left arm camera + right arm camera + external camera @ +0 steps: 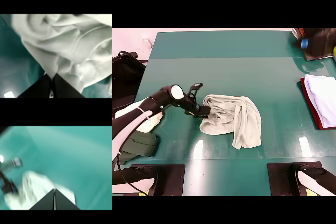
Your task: Fold the shirts.
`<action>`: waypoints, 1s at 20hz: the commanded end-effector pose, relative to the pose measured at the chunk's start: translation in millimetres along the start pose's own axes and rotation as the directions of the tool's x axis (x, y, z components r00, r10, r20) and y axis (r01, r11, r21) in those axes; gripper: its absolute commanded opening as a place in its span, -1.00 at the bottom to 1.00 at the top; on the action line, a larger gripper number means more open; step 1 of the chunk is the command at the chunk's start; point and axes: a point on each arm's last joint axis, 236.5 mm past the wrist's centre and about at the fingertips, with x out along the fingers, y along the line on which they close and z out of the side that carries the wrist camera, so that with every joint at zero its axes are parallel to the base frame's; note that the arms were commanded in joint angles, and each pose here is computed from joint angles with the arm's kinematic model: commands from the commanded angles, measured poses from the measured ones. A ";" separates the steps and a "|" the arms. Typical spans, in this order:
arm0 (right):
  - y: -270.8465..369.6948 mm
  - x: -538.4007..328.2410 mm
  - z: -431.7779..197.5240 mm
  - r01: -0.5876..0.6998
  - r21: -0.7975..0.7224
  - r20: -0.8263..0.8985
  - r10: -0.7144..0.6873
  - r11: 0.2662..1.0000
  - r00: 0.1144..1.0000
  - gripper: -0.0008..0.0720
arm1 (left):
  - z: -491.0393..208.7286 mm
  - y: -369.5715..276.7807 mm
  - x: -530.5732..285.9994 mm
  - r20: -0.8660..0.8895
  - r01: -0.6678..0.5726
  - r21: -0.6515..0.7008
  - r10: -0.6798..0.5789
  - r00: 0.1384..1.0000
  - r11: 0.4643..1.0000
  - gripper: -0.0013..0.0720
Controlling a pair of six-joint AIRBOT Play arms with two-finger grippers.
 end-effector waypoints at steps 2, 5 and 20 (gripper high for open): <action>-63.2 35.8 -137.2 0.091 0.291 -0.325 0.009 0.952 0.946 -0.54 | 31.3 22.3 -32.4 0.058 -0.023 -0.010 0.024 0.998 1.000 -0.90; -75.0 79.3 -259.7 0.158 0.485 -0.490 0.117 0.860 0.864 0.61 | 40.4 25.6 -37.1 0.089 -0.032 -0.010 0.032 0.996 0.999 -0.90; -46.0 182.5 -317.4 0.097 0.520 -0.474 0.192 0.849 0.859 -0.93 | 66.9 39.9 -73.9 0.185 -0.170 0.065 0.156 0.970 0.983 -0.90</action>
